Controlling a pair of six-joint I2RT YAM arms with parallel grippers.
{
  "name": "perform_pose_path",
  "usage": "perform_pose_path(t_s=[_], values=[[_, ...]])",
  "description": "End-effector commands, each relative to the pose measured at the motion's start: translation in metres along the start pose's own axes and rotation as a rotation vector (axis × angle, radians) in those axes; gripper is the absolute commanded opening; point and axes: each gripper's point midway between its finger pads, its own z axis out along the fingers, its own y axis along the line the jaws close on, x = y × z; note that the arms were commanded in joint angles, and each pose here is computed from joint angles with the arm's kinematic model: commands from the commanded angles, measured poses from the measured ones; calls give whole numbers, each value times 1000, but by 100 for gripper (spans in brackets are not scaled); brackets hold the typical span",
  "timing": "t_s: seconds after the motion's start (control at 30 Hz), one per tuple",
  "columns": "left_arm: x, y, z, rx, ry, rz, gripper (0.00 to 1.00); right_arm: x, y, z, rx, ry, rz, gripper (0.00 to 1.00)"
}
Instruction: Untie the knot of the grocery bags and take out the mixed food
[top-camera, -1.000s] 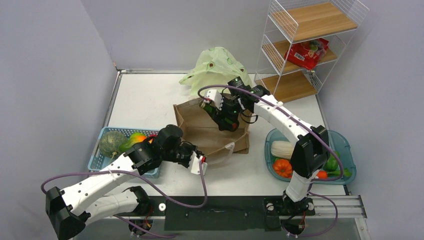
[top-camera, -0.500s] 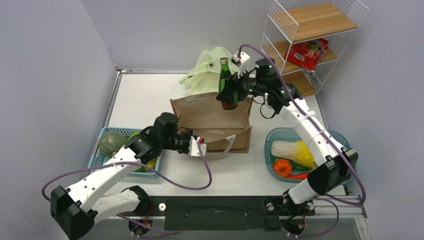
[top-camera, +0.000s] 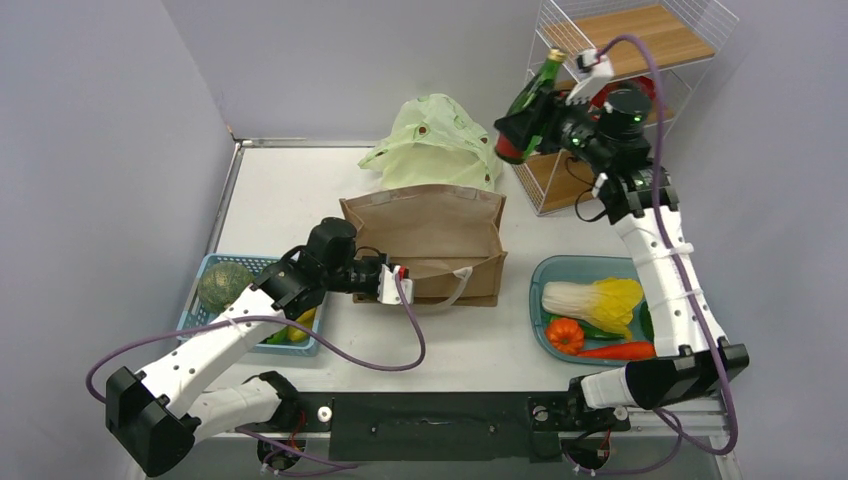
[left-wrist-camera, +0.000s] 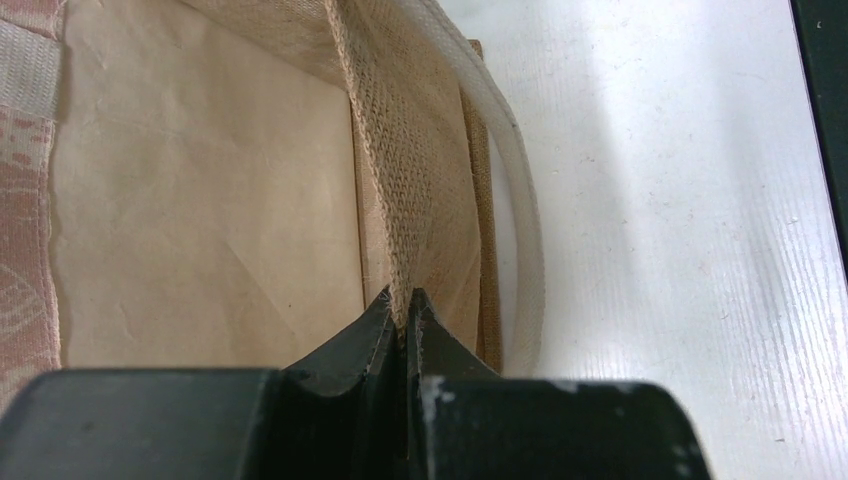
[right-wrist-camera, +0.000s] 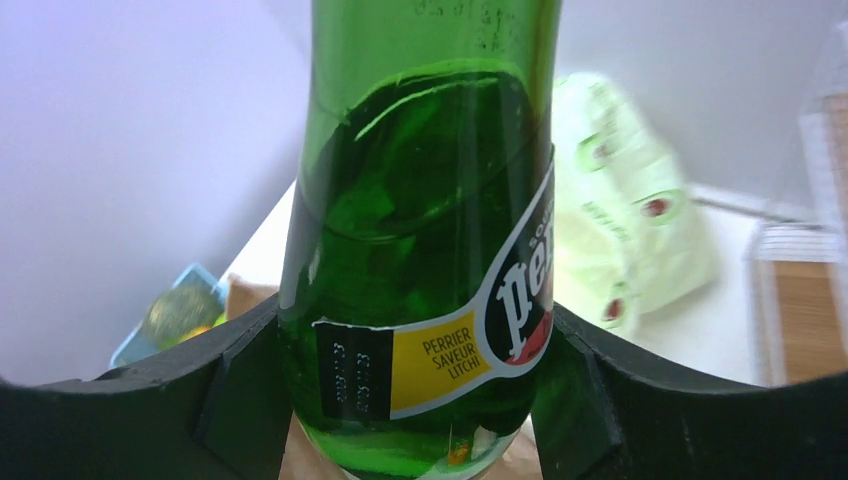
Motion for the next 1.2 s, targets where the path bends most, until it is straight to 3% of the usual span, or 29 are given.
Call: perform_pose_path(t_s=[0.0, 0.3, 0.43, 0.8, 1.17], values=[[-14, 15, -3, -17, -38, 32, 0, -141, 38, -96, 26, -470, -159, 0], [-15, 22, 2, -11, -35, 42, 0, -196, -57, -183, 505, -698, -167, 0], [-17, 26, 2, -17, -37, 44, 0, -231, -70, -203, 654, -759, -247, 0], [-16, 30, 3, -31, -31, 40, 0, -266, -138, -163, 777, -774, -245, 0], [-10, 27, 0, -44, -13, 34, 0, -275, -159, -112, 766, -773, -331, 0]])
